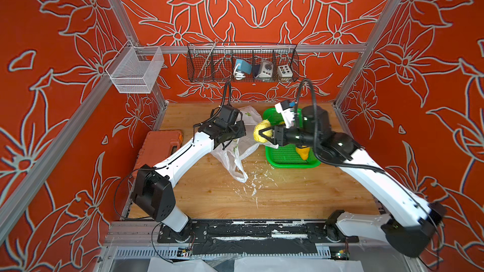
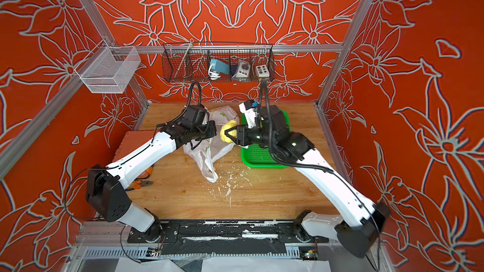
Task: Place the pears into plastic bags & tie knots
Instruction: Place the pear in the plastic bag, then pick up the pear from the basket.
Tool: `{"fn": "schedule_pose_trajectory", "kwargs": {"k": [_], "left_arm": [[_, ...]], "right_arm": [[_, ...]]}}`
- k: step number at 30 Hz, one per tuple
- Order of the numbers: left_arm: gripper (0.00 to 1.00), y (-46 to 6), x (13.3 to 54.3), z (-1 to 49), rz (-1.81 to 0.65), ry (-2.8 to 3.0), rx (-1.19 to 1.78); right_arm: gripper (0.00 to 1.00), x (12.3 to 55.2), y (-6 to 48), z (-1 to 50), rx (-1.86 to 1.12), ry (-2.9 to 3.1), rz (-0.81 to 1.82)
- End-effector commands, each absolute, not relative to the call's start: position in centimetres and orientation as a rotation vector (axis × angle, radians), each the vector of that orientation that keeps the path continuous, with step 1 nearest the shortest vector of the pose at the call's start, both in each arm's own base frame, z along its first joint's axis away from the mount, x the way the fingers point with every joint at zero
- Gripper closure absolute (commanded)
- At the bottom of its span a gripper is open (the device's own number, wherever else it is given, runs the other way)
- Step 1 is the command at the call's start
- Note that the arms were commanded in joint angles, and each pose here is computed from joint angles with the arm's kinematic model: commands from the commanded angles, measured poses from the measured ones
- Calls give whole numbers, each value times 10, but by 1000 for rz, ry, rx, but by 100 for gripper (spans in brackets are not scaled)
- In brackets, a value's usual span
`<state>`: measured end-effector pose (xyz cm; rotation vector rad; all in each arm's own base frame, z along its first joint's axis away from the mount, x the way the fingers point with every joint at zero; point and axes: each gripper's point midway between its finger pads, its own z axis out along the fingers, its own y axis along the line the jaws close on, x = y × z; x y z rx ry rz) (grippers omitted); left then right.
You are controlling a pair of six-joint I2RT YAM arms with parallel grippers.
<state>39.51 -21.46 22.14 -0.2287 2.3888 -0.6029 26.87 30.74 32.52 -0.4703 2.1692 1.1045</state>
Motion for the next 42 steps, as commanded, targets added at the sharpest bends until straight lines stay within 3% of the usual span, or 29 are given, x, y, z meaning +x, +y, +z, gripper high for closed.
{"fn": "schedule_pose_trajectory", "kwargs": {"k": [1, 8, 10, 12, 13, 17, 23, 29, 35, 42], "left_arm": [[100, -218, 390, 242, -699, 2354, -266], [100, -221, 371, 251, -833, 2335, -329], [100, -223, 367, 251, -871, 2335, -343], [100, -224, 365, 247, -893, 2336, -363], [100, -224, 365, 245, -899, 2334, -366], [100, -223, 370, 239, -871, 2341, -373], [100, -214, 378, 231, -796, 2333, -386], [100, -204, 381, 222, -716, 2344, -369], [100, -200, 381, 221, -688, 2334, -350], [100, -198, 378, 221, -686, 2333, -339]], "right_arm": [[89, 291, 325, 295, -452, 2209, 1076], [86, 325, 335, 234, -422, 2319, 927], [74, 332, 343, 225, -423, 2333, 934], [51, 336, 353, 219, -453, 2356, 939], [44, 336, 356, 217, -477, 2365, 939], [30, 328, 357, 226, -586, 2368, 942], [28, 300, 325, 274, -644, 2319, 1068], [29, 318, 228, 327, -282, 2195, 993], [20, 390, 147, 244, 108, 2393, 556], [20, 472, 139, 143, 111, 2597, 264]]}}
